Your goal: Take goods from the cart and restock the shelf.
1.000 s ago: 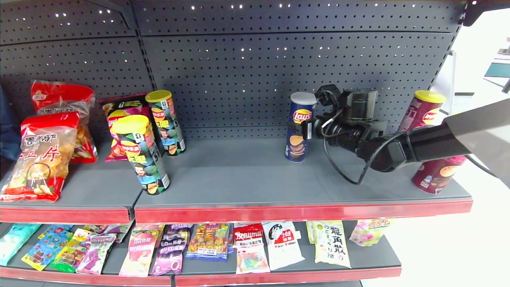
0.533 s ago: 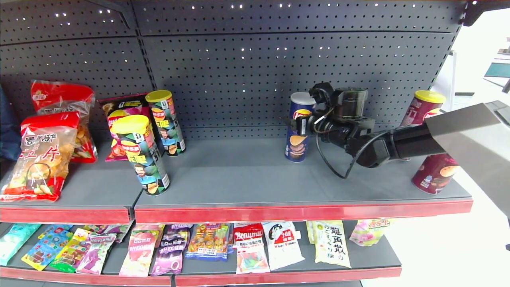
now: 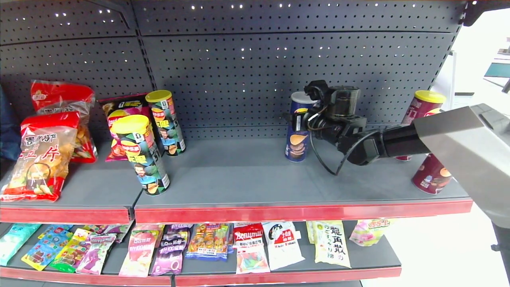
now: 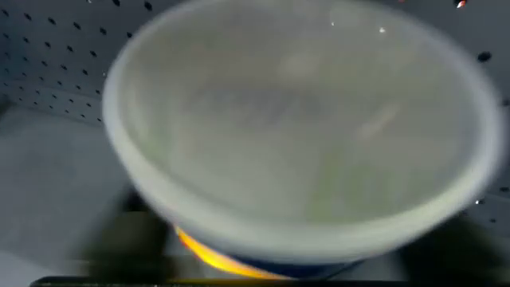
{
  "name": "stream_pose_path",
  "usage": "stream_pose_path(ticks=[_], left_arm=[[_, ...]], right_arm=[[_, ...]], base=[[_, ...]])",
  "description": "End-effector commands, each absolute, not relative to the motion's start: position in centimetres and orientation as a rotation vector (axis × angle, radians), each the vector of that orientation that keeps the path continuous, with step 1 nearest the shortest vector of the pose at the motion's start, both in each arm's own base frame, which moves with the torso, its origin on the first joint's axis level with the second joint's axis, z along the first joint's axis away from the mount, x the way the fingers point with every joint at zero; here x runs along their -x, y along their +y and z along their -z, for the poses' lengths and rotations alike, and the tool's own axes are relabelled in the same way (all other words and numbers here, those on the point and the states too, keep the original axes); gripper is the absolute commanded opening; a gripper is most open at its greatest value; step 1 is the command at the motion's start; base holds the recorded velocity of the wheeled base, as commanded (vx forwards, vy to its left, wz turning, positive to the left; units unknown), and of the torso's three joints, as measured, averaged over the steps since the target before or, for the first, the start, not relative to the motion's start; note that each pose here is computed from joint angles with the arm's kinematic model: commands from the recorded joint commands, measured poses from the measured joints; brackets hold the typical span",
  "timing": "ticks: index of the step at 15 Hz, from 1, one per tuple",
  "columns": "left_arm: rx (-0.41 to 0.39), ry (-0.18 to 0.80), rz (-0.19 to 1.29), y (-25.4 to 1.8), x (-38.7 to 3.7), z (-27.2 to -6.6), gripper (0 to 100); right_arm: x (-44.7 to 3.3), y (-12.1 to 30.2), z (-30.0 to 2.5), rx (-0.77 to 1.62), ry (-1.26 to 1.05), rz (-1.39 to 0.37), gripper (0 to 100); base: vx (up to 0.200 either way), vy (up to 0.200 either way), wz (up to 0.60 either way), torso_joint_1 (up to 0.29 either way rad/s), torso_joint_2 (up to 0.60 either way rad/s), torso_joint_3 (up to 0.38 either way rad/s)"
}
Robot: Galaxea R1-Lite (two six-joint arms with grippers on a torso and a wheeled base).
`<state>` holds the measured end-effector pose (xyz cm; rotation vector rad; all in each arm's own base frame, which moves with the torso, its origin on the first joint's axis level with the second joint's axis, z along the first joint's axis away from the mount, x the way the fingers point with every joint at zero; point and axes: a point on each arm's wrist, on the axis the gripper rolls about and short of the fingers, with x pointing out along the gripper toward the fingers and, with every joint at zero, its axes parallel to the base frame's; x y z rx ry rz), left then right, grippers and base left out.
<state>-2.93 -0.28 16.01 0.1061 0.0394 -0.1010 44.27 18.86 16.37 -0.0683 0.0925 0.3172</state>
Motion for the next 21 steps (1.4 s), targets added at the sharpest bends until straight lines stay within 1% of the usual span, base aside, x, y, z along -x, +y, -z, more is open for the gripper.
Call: stream_pose_path(ticks=[1, 5, 6, 10, 13, 15, 18, 21], left_arm=[[-0.106, 0.037, 0.1, -0.3, 3.0, -16.0, 0], [-0.106, 0.036, 0.1, -0.3, 3.0, -16.0, 0], [-0.106, 0.036, 0.1, -0.3, 3.0, -16.0, 0], [-0.106, 0.034, 0.1, -0.3, 3.0, -16.1, 0], [-0.106, 0.036, 0.1, -0.3, 2.9, -16.2, 0], [-0.106, 0.036, 0.1, -0.3, 2.9, -16.2, 0], [-0.106, 0.033, 0.1, -0.3, 3.0, -16.2, 0], [-0.105, 0.028, 0.1, -0.3, 3.0, -16.2, 0]], right_arm=[[-43.9, 19.5, -16.4, 0.07, 0.093, -0.315, 0], [-40.7, 20.7, -18.1, 0.051, 0.101, -0.284, 0], [-39.3, 21.0, -18.5, 0.056, 0.107, -0.272, 0], [-35.4, 21.6, -19.9, 0.017, 0.115, -0.171, 0], [-33.0, 22.4, -19.3, -0.041, 0.149, -0.111, 0], [-31.9, 23.3, -18.8, -0.063, 0.121, -0.122, 0], [-30.5, 24.1, -16.8, -0.032, 0.107, -0.143, 0], [-30.0, 24.3, -16.6, -0.013, 0.103, -0.157, 0]], base=[[0.0, 0.0, 0.0, 0.0, 0.0, 0.0], [0.0, 0.0, 0.0, 0.0, 0.0, 0.0], [0.0, 0.0, 0.0, 0.0, 0.0, 0.0], [0.0, 0.0, 0.0, 0.0, 0.0, 0.0], [0.0, 0.0, 0.0, 0.0, 0.0, 0.0], [0.0, 0.0, 0.0, 0.0, 0.0, 0.0], [0.0, 0.0, 0.0, 0.0, 0.0, 0.0], [0.0, 0.0, 0.0, 0.0, 0.0, 0.0]])
